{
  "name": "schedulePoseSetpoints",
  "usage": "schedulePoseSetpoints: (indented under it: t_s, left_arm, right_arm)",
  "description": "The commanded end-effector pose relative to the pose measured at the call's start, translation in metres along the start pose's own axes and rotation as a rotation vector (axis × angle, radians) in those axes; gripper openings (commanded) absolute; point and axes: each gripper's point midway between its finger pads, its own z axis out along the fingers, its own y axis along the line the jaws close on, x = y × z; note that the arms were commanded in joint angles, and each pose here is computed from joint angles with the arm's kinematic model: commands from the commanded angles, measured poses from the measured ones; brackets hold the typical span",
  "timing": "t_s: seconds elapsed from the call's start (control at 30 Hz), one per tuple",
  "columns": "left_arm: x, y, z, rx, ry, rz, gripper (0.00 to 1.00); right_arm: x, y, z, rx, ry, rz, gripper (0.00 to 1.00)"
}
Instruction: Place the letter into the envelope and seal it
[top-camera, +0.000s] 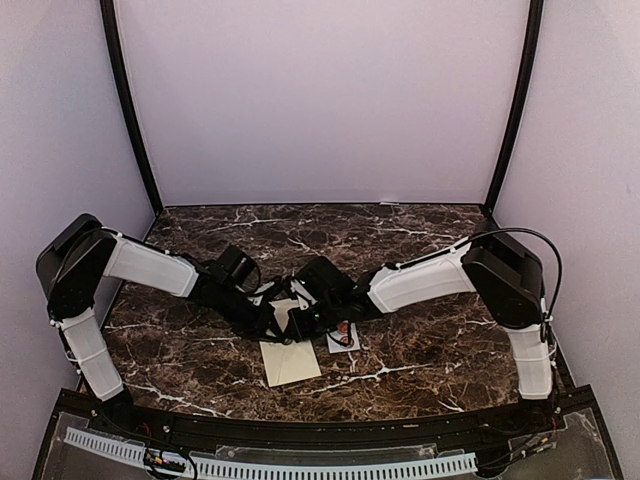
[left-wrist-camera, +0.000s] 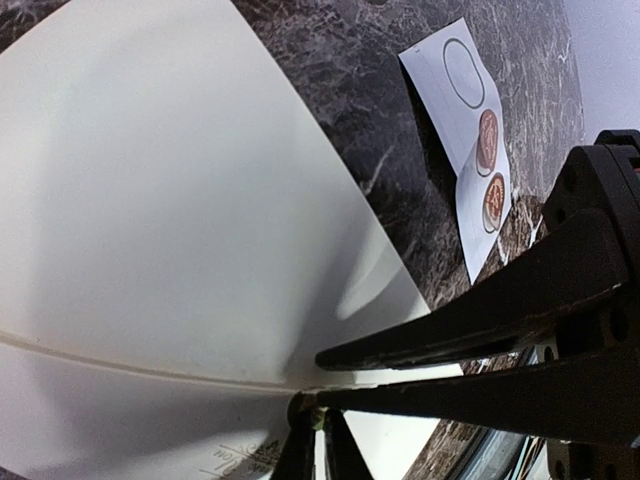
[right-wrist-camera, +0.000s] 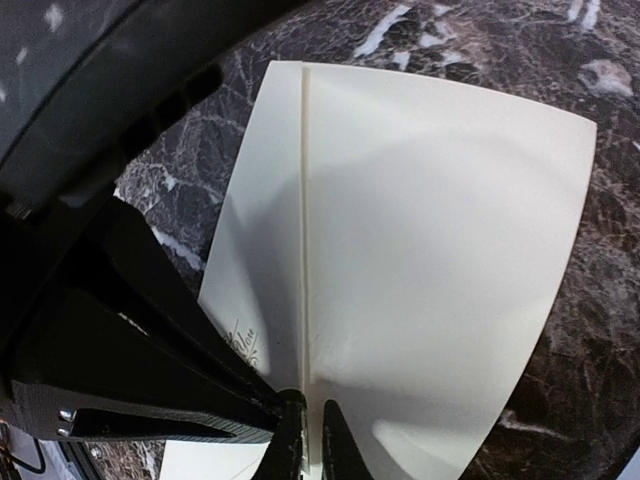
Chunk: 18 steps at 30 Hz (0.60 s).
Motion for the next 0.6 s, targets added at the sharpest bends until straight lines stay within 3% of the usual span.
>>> schedulePoseSetpoints:
  t_s: [0.0,0.23,0.47,0.57]
  left_arm:
    - [0.028,0.035,0.009,-0.147,0.087,-0.044,0.06]
    - [0.027,0.035,0.007,-0.152,0.083,-0.034,0.05]
    - [0.025,0.032,0.006,-0.144,0.074,-0.030,0.05]
    - [0.024,0.032,0.006,-0.142,0.073,-0.030,0.05]
  right_arm:
    - [-0.015,0.008,-0.017,0.022,-0.057,-0.010,0.11]
    - [-0.029,0.013,-0.046,0.038,-0.121,-0.020,0.18]
    - [-0.022,0.021,-0.044,-0.029,-0.106,0.000,0.02]
    - [-0.017,0.023,-0.036,-0.055,-0.089,0.007,0.00]
